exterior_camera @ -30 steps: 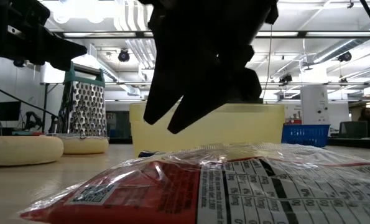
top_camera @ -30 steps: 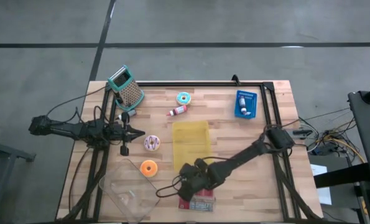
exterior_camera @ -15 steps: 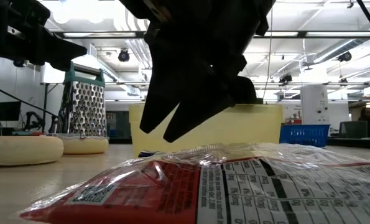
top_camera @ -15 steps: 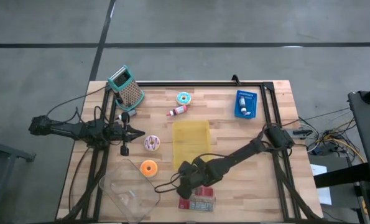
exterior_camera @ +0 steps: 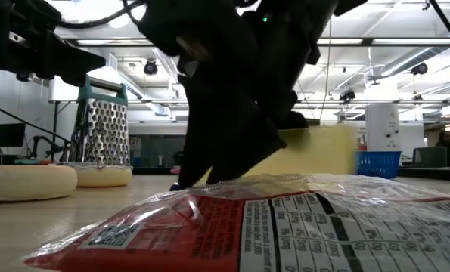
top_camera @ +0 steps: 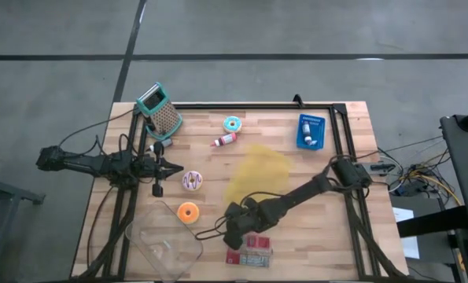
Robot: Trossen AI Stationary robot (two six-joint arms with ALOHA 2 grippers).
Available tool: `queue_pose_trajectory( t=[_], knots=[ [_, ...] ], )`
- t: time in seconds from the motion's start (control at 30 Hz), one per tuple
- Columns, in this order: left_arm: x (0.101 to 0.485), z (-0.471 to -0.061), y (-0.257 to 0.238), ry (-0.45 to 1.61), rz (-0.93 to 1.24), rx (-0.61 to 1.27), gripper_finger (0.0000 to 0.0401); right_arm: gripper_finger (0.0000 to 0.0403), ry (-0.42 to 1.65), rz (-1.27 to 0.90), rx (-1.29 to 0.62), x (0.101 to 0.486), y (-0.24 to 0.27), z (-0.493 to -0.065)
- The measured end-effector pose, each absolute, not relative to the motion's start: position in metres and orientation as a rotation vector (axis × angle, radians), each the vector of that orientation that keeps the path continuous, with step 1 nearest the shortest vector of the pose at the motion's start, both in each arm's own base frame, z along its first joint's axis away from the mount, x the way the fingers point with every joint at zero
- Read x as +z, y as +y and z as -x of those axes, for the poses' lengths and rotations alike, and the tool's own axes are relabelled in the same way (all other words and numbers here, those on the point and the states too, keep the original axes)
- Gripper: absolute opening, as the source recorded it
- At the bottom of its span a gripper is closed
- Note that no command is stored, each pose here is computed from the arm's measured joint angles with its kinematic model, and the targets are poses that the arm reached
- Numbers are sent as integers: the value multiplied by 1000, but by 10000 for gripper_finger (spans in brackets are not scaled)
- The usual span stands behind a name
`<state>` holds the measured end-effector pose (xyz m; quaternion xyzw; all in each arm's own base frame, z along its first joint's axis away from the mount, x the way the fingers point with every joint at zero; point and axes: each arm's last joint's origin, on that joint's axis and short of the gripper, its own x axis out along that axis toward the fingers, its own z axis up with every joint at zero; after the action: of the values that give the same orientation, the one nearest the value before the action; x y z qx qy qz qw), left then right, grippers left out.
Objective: Pick & Place Food Item
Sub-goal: Put the small black food coloring bottle into the blue bin
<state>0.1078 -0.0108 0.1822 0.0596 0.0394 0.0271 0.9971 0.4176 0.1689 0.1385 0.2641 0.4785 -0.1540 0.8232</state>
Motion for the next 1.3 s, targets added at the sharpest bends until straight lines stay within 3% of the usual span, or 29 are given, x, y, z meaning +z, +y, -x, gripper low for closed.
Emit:
queue_pose_trajectory(
  t=[1.3],
  knots=[
    [182, -108, -11, 79, -119, 54, 23, 125, 1021, -604, -294, 144, 168, -422]
  ],
)
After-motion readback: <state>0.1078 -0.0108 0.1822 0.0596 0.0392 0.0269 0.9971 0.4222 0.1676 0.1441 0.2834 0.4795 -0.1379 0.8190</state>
